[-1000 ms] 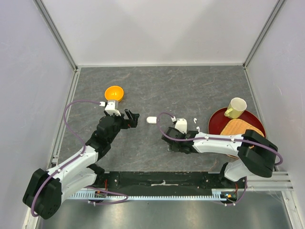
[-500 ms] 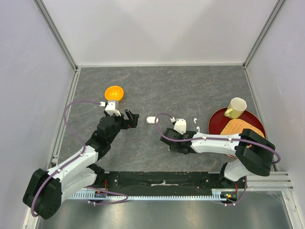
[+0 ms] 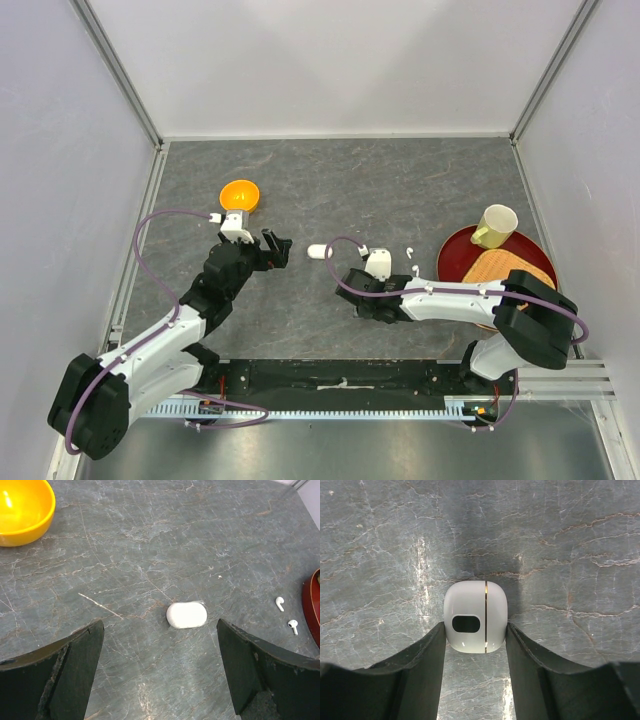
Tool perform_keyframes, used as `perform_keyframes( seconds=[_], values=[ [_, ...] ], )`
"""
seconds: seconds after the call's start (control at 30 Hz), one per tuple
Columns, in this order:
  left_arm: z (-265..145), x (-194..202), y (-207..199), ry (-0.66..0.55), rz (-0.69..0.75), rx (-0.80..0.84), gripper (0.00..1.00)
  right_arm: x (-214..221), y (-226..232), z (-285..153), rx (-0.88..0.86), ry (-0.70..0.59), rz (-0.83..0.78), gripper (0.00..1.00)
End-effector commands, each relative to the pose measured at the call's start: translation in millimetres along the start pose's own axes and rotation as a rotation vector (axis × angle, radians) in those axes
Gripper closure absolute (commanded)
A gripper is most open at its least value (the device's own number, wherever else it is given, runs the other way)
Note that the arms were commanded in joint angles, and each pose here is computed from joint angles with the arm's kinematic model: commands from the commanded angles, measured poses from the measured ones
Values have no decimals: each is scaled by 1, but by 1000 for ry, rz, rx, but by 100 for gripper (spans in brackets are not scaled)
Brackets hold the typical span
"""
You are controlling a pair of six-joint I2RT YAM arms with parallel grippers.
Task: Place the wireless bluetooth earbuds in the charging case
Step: Pick up the charging case at the center of the board.
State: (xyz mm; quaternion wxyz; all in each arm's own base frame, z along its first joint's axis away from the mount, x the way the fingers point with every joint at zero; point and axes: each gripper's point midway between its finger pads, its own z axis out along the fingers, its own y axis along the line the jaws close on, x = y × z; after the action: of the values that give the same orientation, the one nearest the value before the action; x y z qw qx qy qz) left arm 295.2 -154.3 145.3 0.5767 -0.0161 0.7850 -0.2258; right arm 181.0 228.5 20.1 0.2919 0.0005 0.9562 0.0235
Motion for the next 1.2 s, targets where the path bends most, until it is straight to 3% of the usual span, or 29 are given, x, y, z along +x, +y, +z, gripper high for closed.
perform_keyframes(
  seconds=[0.0, 0.07, 0.37, 0.47, 0.73, 1.03, 1.17],
  values=[
    [0, -26, -6, -67, 36, 9, 0, -2, 4, -2, -19, -14, 11, 58],
    [0, -26, -6, -67, 34, 9, 0, -4, 3, -2, -23, -19, -6, 71],
    [-4, -31, -20, -67, 34, 83, 0, -48, 28, -42, -226, -172, -162, 100],
    [-4, -32, -36, -48, 37, 159, 0, -66, 42, -63, -322, -231, -267, 100],
    [-15, -34, -94, 51, 53, 454, 0, -94, 43, -90, -380, -383, -521, 100],
    [-39, -33, -131, 120, 112, 691, 0, -123, 26, -142, -504, -718, -559, 100],
    [-48, -30, -147, 153, 109, 812, 0, -118, 23, -150, -544, -776, -640, 100]
  ],
)
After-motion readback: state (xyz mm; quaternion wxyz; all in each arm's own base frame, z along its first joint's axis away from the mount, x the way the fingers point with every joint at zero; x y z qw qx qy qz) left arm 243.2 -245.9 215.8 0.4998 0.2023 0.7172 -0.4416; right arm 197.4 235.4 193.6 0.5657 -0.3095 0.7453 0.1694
